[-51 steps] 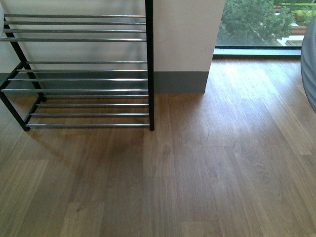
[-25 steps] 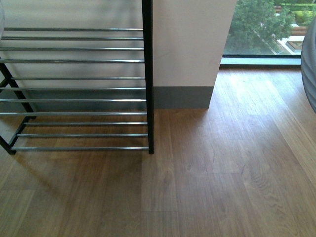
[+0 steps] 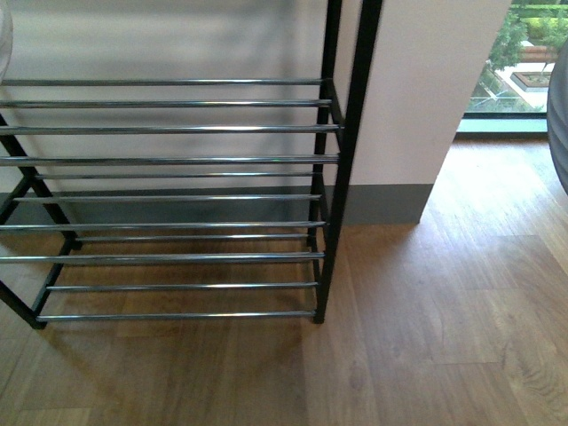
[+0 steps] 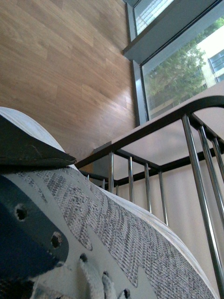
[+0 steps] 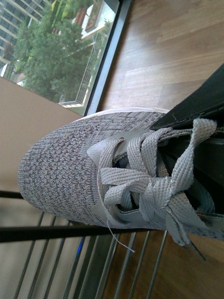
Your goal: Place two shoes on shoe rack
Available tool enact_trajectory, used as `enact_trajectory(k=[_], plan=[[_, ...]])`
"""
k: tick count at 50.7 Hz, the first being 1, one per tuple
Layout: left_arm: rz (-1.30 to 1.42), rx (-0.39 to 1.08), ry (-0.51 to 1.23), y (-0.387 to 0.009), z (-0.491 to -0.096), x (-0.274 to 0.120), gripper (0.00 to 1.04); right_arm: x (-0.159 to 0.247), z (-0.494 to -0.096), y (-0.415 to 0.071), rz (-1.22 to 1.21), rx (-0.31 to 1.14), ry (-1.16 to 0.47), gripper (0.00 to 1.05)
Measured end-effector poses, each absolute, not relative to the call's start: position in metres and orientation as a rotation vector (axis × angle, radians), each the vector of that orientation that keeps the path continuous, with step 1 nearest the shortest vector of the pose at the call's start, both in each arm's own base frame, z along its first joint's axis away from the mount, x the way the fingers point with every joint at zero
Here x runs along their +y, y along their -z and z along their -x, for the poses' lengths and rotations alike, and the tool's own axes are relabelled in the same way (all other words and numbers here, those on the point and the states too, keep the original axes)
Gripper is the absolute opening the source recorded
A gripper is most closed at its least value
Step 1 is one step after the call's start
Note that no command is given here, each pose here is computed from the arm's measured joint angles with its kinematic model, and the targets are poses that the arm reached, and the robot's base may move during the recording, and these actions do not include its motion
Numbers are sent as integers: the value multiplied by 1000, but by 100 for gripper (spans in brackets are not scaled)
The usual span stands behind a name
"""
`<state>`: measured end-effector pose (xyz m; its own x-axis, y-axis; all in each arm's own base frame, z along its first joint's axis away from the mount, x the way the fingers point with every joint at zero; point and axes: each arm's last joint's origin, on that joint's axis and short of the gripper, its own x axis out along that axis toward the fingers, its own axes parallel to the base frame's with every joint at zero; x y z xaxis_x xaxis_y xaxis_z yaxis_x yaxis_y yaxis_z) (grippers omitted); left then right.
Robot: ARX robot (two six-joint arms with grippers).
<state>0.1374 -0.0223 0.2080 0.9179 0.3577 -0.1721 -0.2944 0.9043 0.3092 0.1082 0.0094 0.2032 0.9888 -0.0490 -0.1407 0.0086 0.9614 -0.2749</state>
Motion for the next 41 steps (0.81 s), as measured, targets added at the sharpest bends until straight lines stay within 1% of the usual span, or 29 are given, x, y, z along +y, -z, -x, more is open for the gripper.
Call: enact_trajectory(k=[14,18,24,32,41], plan=[[-284,227,-380,-209,-137,-21,2,11,-108,-203,276,147,-3,1],[-284,226,-375,-209,-137,-21,2,10,-108,-203,275,143,-1,1],[-280,224,-322,-208,-137,-23,2,10,-108,-203,276,146,26,1],[-284,228,-353,-208,-137,-22,2,10,-108,-203,277,148,28,1],[-285,228,-343,-208,-137,-22,2,10,-108,-203,276,148,17,1]])
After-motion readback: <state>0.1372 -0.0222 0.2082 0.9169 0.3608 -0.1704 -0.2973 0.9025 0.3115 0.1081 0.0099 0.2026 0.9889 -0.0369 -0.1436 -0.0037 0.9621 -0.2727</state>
